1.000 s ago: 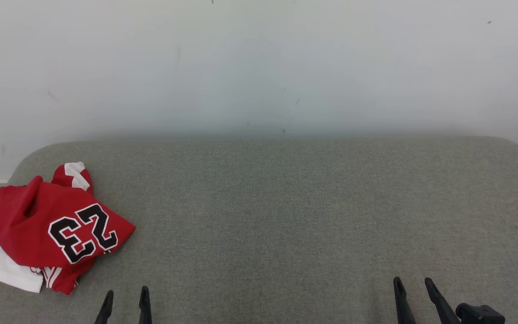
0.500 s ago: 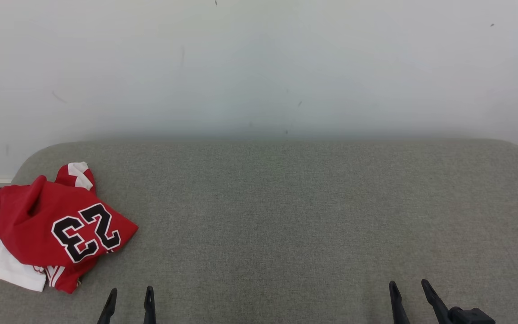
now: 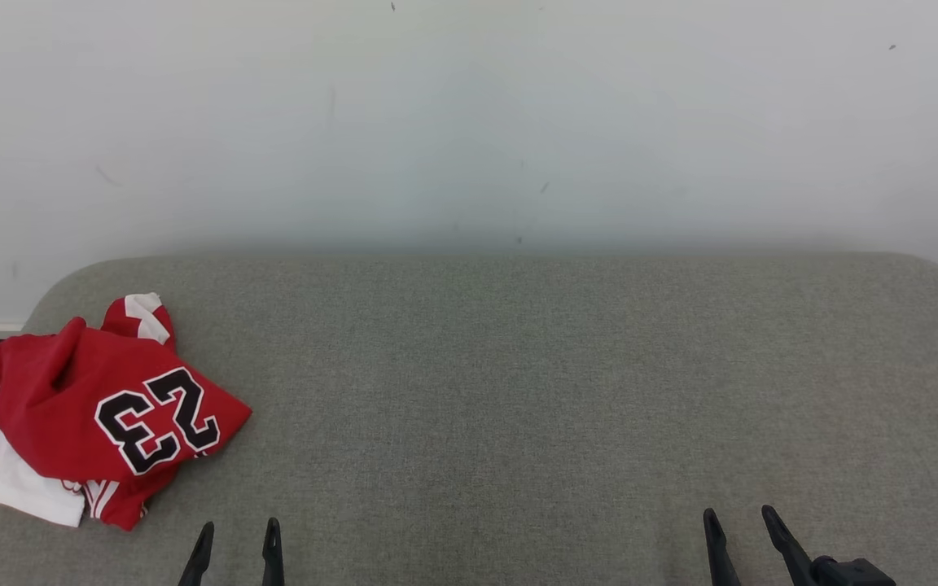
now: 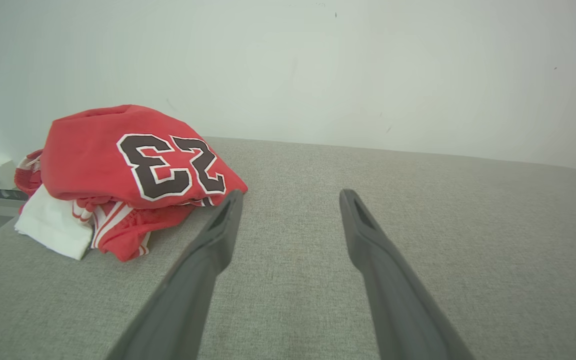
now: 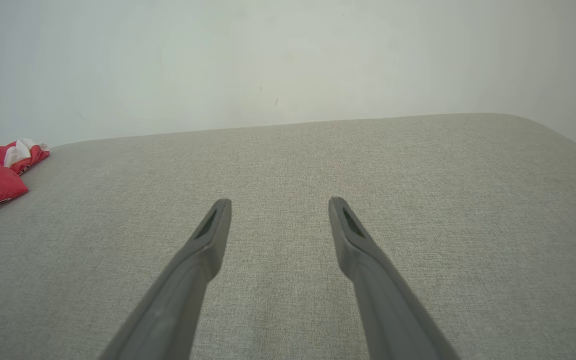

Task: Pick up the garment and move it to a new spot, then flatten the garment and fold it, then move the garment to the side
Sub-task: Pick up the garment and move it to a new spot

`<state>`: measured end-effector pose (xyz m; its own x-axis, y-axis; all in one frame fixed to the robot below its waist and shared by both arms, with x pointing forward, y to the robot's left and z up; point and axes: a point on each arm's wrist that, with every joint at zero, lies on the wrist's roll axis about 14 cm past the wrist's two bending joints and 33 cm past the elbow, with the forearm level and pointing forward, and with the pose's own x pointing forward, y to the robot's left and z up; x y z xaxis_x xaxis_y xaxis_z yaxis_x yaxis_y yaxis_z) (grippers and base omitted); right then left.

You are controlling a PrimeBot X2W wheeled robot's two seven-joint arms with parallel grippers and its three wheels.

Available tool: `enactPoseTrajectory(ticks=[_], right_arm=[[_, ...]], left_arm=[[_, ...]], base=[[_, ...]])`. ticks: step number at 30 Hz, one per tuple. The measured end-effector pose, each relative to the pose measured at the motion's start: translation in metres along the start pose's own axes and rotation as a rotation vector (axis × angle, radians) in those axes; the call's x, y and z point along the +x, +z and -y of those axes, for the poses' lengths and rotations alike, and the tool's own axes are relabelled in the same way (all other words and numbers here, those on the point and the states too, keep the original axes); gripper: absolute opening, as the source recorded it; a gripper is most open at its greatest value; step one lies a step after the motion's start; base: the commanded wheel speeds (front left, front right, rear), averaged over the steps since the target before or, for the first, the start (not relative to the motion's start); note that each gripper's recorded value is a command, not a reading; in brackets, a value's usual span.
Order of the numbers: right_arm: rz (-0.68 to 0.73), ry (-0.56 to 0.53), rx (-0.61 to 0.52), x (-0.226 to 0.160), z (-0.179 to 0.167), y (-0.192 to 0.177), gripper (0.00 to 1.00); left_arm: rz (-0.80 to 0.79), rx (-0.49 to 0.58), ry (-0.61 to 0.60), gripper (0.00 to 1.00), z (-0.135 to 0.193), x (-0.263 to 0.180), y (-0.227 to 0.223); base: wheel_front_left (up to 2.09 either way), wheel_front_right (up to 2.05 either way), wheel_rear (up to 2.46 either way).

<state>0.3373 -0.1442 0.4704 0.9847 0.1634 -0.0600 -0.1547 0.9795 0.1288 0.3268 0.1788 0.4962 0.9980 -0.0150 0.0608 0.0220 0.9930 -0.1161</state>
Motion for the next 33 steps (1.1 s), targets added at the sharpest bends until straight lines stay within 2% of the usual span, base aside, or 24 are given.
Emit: enactPoseTrajectory(ticks=[11,21,33], right_arm=[[-0.006,0.04,-0.012,0.008,-0.011,-0.001,1.0],[-0.008,0.196,-0.013,0.028,-0.06,-0.001,1.0],[-0.047,0.419,-0.02,0.043,-0.132,-0.012,1.0]], left_arm=[[0.014,-0.002,0.051,1.0,-0.015,-0.007,0.004],[0.029,0.024,0.191,1.0,-0.059,-0.042,0.008],[0.044,0.031,0.444,1.0,-0.121,-0.109,0.012]], base=[[0.0,0.0,0.0],[0.0,0.0,0.0],[0.0,0.0,0.0]])
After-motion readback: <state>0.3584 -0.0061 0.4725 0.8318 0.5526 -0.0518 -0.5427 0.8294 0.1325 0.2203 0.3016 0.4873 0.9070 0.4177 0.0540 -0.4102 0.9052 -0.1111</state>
